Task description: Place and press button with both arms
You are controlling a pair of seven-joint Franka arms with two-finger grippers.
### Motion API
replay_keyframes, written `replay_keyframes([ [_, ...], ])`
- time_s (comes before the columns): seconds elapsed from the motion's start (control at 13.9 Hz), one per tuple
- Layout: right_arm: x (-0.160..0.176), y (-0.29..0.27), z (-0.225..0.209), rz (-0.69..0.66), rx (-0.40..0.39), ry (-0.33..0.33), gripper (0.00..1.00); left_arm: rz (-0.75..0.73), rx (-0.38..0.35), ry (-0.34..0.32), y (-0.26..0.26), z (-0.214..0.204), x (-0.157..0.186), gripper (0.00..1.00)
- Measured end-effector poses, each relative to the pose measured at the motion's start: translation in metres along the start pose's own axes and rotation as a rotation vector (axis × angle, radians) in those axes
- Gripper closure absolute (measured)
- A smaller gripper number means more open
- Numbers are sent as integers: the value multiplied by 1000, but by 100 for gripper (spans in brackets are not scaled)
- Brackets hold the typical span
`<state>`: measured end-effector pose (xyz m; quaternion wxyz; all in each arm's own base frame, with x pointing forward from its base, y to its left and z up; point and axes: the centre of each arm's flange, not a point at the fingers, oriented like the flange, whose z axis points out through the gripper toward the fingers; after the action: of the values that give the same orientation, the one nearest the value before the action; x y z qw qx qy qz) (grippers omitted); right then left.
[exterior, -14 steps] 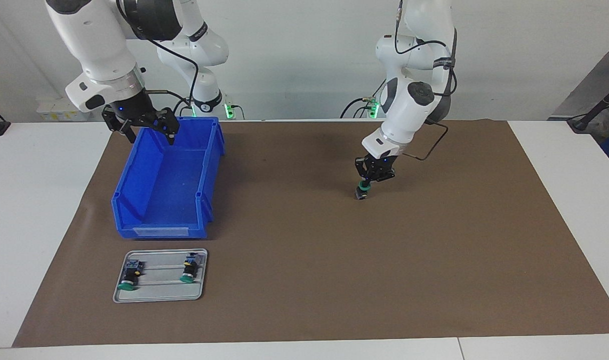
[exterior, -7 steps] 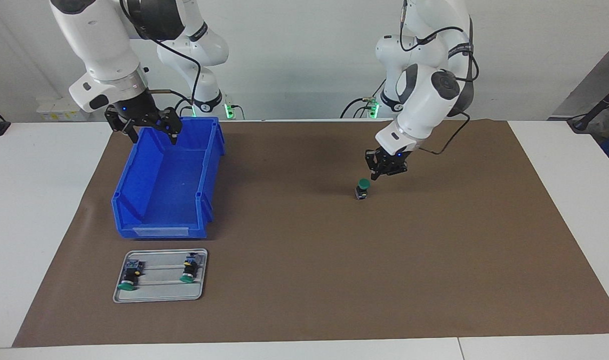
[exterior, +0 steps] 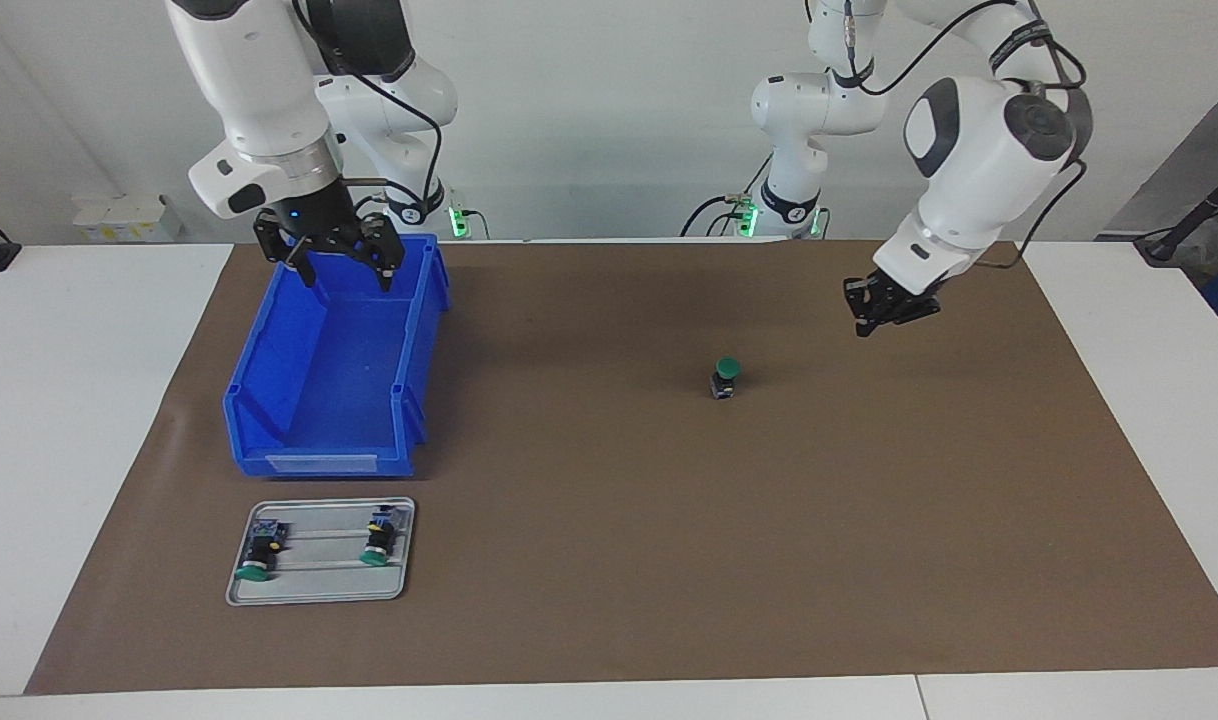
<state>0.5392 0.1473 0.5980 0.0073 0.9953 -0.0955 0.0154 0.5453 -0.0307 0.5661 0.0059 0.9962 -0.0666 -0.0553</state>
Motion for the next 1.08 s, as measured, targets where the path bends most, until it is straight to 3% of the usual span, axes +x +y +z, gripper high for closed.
replay_keyframes([
  [0.22, -17, -60, 17, 104, 12, 12, 4, 9, 24, 27, 4, -36, -5, 99],
  [0.29, -23, -80, 24, 144, 16, 14, 4, 12, 26, 36, 6, -40, -5, 93],
  [0.65, -52, -180, 74, 375, 22, 8, 5, 20, 29, 72, 11, -35, 7, 37],
  [0.86, -53, -233, 98, 515, 46, 14, 6, 23, 29, 82, 13, -35, 10, 3],
  [1.08, -61, -278, 122, 625, 51, 5, 6, 19, 30, 96, 10, -36, 11, 0],
])
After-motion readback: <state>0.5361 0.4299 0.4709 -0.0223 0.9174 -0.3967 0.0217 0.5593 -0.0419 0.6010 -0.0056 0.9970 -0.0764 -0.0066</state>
